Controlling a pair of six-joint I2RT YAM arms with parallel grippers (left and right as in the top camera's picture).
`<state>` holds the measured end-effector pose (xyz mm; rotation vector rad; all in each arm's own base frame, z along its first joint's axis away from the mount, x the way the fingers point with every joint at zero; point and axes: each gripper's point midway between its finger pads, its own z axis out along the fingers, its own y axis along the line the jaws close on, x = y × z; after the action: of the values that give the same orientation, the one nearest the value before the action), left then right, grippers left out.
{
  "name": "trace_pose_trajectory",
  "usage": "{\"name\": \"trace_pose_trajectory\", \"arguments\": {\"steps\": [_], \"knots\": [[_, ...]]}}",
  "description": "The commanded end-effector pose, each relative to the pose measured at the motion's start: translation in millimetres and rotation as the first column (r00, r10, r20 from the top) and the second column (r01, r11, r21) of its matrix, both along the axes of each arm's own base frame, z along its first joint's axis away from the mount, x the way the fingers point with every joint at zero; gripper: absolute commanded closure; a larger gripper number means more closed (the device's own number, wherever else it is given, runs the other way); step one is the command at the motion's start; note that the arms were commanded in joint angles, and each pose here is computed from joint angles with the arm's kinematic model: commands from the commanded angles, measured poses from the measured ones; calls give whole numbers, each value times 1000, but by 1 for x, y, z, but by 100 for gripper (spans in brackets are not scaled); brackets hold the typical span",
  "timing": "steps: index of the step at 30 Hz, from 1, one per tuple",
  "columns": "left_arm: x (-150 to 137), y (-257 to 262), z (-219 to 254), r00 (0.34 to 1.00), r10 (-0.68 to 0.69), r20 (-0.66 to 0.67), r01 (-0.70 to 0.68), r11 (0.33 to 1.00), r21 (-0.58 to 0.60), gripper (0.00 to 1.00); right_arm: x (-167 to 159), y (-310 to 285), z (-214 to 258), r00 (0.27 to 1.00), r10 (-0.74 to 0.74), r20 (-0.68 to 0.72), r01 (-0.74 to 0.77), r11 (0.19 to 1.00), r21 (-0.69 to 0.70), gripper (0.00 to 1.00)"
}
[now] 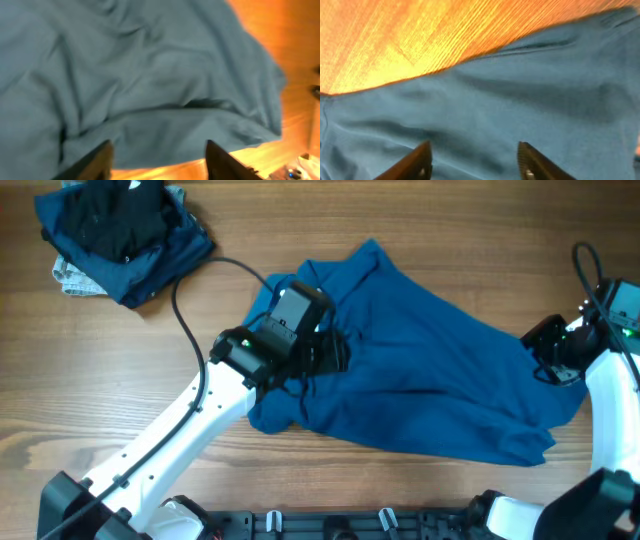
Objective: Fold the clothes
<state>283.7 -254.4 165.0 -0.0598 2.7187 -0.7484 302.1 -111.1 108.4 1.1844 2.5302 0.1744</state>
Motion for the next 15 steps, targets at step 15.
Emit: {"name": "trace_pose_trajectory", "arguments": {"steps": [15], "knots": [[133, -61, -17, 971, -136, 196, 145, 989, -30, 96, 3, 7, -50, 992, 31, -126, -18, 995, 102, 62]]}}
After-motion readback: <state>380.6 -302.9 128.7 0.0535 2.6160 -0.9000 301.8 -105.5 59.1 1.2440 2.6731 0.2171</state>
